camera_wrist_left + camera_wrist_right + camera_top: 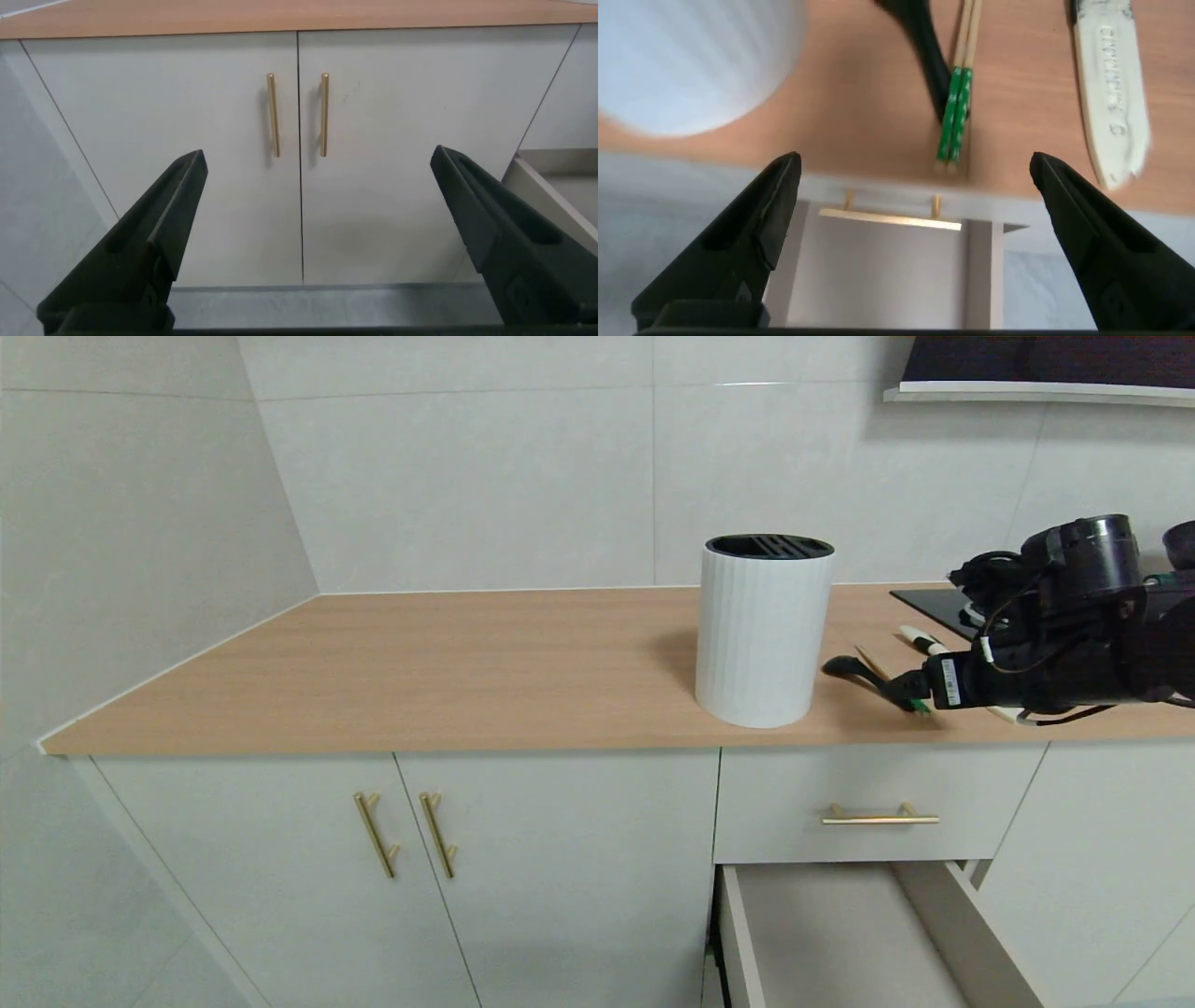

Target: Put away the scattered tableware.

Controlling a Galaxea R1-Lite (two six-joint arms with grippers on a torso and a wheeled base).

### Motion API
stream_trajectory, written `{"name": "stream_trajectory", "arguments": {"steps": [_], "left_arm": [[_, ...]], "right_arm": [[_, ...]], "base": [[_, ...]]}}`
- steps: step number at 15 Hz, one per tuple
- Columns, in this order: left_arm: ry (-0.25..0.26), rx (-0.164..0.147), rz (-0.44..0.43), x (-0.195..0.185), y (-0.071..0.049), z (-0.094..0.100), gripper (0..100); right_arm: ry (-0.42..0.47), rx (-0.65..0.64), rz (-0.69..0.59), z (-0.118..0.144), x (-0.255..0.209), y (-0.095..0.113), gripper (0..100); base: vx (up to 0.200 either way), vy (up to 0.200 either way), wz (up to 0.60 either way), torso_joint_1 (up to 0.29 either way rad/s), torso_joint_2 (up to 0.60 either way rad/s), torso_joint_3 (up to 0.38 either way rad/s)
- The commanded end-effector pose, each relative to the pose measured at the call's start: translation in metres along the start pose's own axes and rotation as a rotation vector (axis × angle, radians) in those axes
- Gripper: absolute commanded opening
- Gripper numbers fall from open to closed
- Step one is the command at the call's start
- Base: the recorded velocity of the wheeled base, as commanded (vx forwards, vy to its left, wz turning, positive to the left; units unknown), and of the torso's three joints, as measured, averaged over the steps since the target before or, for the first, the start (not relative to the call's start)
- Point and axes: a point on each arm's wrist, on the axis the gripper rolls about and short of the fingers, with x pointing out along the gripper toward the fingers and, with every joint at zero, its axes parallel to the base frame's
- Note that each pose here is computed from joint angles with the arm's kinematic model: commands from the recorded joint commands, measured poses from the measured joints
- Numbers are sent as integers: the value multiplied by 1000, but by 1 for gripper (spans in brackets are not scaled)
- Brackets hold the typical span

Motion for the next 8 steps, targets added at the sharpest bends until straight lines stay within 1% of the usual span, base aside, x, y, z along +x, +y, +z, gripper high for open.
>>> {"name": "stream_trajectory", "arguments": {"steps": [1,8], "left_arm": [[0,0,1,0,0,0,100],[0,0,0,0,0,0,100]], "right_arm": [[35,3,-20,-8,25,-3,100],[71,21,-46,-13,51,-12,100]], "base": [[0,0,0,0,0,0],[0,0,0,0,0,0]]}}
